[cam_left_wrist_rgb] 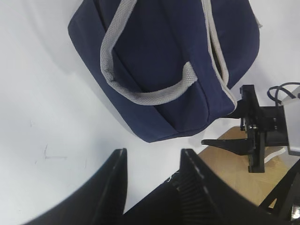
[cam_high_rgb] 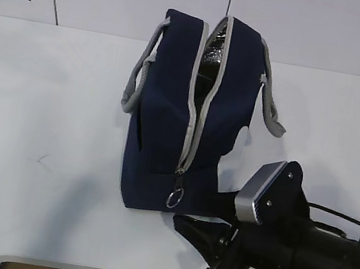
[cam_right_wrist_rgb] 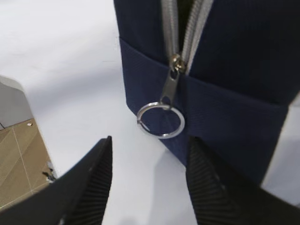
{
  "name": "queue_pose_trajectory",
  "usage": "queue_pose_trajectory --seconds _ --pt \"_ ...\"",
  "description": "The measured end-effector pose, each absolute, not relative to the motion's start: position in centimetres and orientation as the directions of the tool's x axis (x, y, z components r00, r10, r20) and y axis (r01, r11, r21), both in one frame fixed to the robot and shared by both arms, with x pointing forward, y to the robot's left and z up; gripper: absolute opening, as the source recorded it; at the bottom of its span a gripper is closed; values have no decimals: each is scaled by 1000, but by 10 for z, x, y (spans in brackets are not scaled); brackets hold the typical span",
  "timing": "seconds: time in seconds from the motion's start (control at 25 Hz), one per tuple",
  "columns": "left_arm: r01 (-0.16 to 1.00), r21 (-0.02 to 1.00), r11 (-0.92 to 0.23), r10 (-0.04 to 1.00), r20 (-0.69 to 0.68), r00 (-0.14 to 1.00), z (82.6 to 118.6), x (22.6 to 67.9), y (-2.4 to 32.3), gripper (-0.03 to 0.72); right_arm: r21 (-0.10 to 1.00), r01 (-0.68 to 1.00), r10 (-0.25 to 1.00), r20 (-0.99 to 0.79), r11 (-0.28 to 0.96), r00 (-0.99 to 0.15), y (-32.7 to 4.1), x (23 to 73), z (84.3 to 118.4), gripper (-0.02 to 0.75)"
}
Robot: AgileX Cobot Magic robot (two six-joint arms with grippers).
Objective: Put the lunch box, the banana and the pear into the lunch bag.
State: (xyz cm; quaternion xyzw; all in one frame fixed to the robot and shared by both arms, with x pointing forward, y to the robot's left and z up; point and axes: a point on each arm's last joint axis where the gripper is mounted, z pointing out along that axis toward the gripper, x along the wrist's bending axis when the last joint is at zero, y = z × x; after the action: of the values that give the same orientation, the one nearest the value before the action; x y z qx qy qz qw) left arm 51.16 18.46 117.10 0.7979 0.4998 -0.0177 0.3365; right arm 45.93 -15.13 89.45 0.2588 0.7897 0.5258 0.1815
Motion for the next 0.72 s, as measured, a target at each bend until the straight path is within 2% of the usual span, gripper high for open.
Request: queue_pose_trajectory --seconds 0.36,0.72 --pt "809 519 -276 788 -360 500 1171 512 185 283 925 208 548 -1 319 -836 -139 473 888 414" --pt "809 518 -277 788 -360 500 1171 512 185 283 921 229 548 20 316 -836 -136 479 882 411"
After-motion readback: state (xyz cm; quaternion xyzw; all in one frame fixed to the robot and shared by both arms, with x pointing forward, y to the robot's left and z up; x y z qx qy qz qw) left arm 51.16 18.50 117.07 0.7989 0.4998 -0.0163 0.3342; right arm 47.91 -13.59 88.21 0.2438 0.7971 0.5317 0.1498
